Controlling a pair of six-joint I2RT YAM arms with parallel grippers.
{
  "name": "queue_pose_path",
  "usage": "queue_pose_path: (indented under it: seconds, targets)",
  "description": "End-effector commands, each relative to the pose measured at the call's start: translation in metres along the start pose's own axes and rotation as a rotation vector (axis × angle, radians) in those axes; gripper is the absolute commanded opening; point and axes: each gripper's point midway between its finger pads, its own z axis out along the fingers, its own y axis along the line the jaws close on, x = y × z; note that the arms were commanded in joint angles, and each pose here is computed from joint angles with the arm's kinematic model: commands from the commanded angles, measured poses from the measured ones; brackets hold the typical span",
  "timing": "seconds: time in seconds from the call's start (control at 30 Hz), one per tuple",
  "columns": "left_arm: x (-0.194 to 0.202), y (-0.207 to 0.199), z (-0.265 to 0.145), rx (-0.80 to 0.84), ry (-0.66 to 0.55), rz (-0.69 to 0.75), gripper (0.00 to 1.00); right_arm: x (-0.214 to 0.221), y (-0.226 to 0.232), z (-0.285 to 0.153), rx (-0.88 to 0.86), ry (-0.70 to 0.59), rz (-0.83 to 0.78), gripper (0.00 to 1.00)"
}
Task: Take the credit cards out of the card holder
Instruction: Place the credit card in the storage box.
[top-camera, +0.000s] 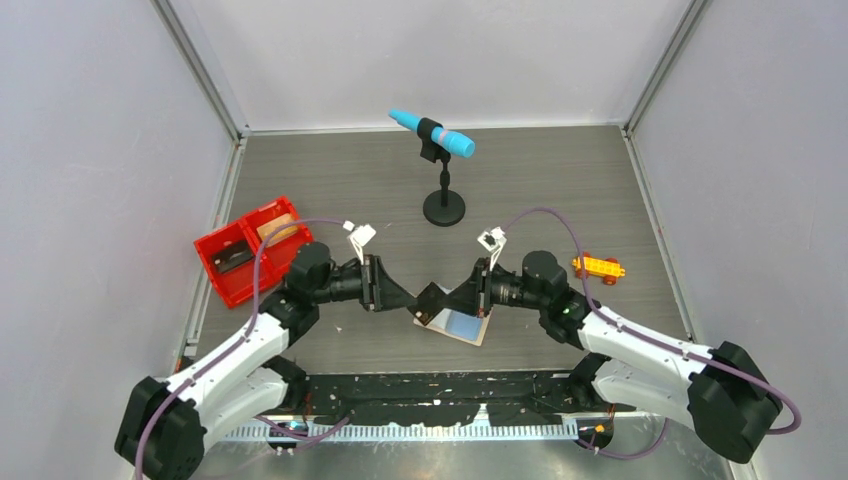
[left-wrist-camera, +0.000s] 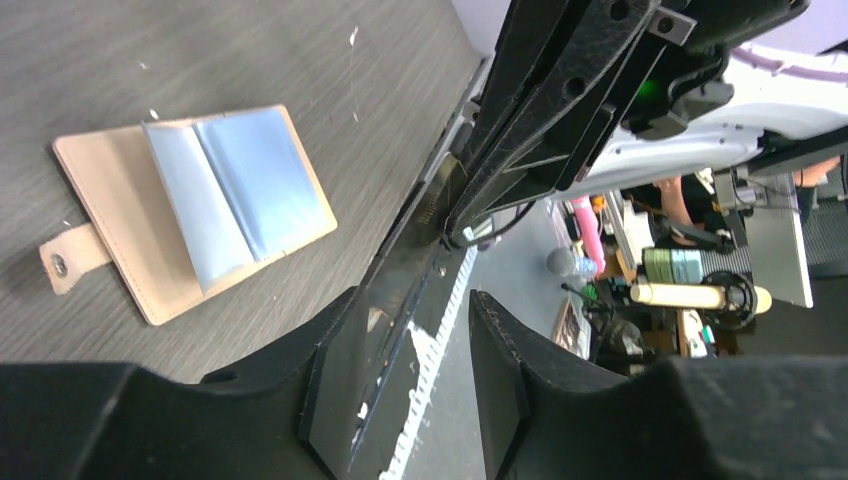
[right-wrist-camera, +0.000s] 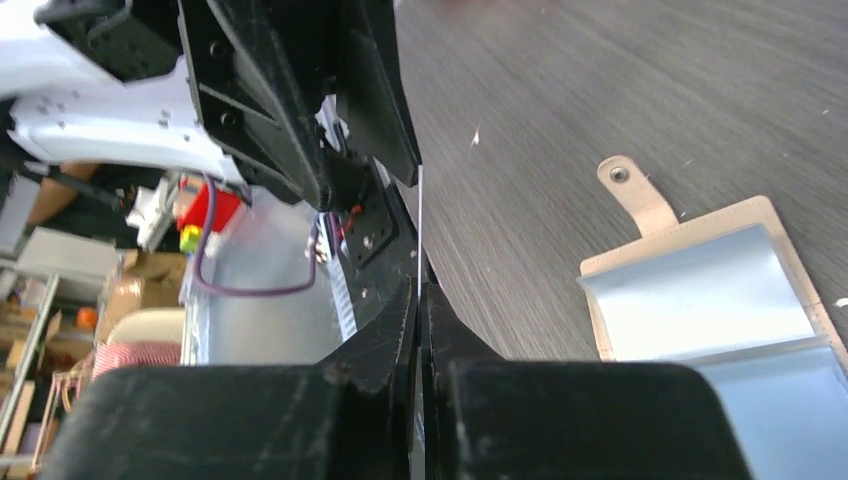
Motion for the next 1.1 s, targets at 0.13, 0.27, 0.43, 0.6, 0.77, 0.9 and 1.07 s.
queue_pose_path:
  seconds: [0.13,0.27,0.43,0.6,0.77,0.9,1.07]
  targets:
    - [-0.044,-0.011,-0.01,-0.025,-0.242,0.03,0.46,-0.058,0.026,-0.011,-0.055,-0.304,0.058,0.05]
    - [-0.049,-0.015,-0.01,0.01,-0.287,0.009,0.46,-0.066,0.032,-0.015,-0.092,-0.36,0.109,0.05]
    - [-0.053,-0.021,-0.009,0.064,-0.327,-0.022,0.46,-0.074,0.033,-0.017,-0.121,-0.425,0.169,0.05]
    - [-0.057,-0.025,-0.01,0.106,-0.362,-0.056,0.43,-0.081,0.025,-0.021,-0.109,-0.502,0.22,0.05]
    - [-0.063,-0.032,-0.011,0.156,-0.393,-0.075,0.36,-0.081,0.018,-0.022,-0.098,-0.533,0.264,0.05]
    - [-0.066,-0.033,-0.008,0.17,-0.392,-0.089,0.35,-0.079,0.013,-0.021,-0.09,-0.535,0.286,0.05]
    - [-0.067,-0.031,-0.005,0.172,-0.391,-0.098,0.34,-0.077,0.012,-0.022,-0.095,-0.545,0.301,0.05]
